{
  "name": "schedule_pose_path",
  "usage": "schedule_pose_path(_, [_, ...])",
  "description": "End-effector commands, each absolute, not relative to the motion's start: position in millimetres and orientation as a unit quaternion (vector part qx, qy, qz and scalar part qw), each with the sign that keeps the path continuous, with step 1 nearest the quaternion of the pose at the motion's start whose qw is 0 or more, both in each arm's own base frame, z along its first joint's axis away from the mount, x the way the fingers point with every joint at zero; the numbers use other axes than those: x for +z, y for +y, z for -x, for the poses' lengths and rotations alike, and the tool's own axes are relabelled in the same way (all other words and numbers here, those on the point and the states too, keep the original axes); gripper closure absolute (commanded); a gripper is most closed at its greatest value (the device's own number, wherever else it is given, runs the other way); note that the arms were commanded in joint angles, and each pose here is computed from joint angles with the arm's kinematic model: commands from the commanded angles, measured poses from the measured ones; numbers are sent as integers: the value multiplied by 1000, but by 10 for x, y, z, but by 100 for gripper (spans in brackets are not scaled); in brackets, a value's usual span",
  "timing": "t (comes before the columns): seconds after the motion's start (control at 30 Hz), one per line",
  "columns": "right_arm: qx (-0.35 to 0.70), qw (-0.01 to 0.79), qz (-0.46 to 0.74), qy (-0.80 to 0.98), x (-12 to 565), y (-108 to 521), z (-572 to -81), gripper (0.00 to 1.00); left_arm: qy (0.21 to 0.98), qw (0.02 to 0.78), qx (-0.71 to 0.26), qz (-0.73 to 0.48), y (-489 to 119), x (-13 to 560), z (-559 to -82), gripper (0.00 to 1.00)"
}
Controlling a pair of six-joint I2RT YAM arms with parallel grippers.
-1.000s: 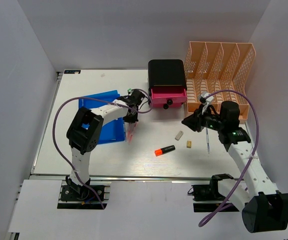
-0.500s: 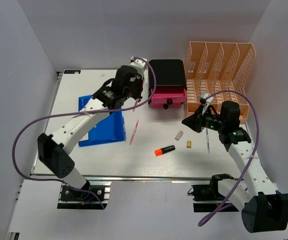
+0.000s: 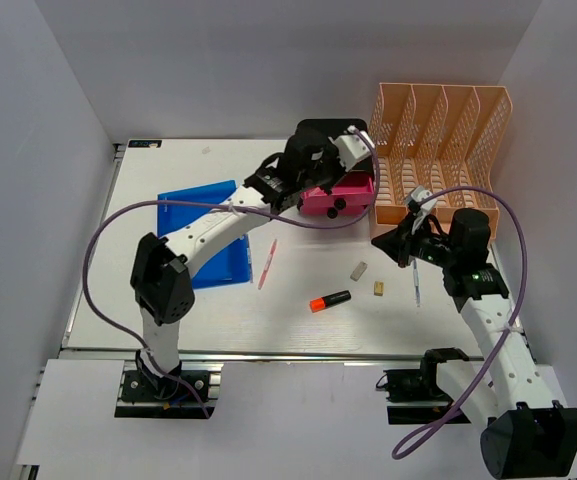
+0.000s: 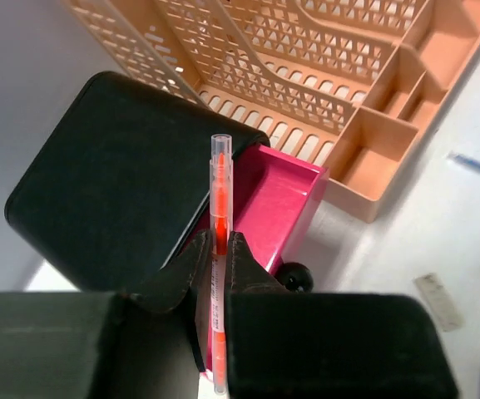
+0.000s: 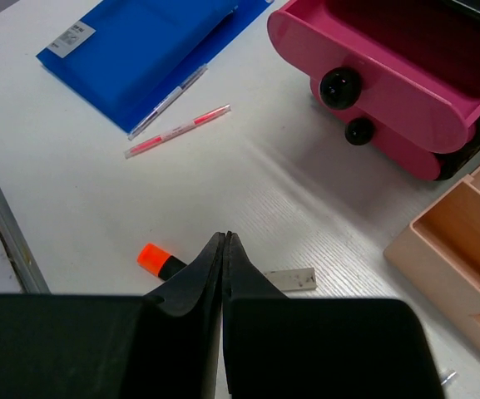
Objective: Organize the desk
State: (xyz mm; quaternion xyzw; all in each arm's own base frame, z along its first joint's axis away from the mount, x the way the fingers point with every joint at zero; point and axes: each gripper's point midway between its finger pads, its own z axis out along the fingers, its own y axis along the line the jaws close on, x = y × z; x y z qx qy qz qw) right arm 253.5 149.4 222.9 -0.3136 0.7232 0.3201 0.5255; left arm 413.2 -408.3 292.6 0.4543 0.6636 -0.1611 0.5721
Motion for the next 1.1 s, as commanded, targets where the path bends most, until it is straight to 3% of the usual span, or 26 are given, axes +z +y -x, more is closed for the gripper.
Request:
schedule_pose_path(0.0, [305, 550, 319, 709, 2327, 1462, -2594, 100, 587, 635, -132, -484, -4201, 3327, -4177, 100])
schedule_pose_path(0.77, [301, 558, 312, 708, 2369, 1417, -2596, 100, 613, 597, -79, -511, -4298, 2626, -4364, 100])
schedule_pose_path(0.87, [301, 558, 310, 708, 2370, 1405, -2601, 100, 624, 593, -67, -505, -4261, 2555, -4404, 91])
schedule_pose_path(0.97, [301, 558, 308, 709, 2367, 1395, -2607, 100, 626, 595, -67, -500, -4289, 2569, -4386, 69])
schedule_pose_path(1.07, [301, 558, 308, 709, 2372, 1393, -2607, 100, 628, 598, -66, -494, -4294, 2624, -4408, 61])
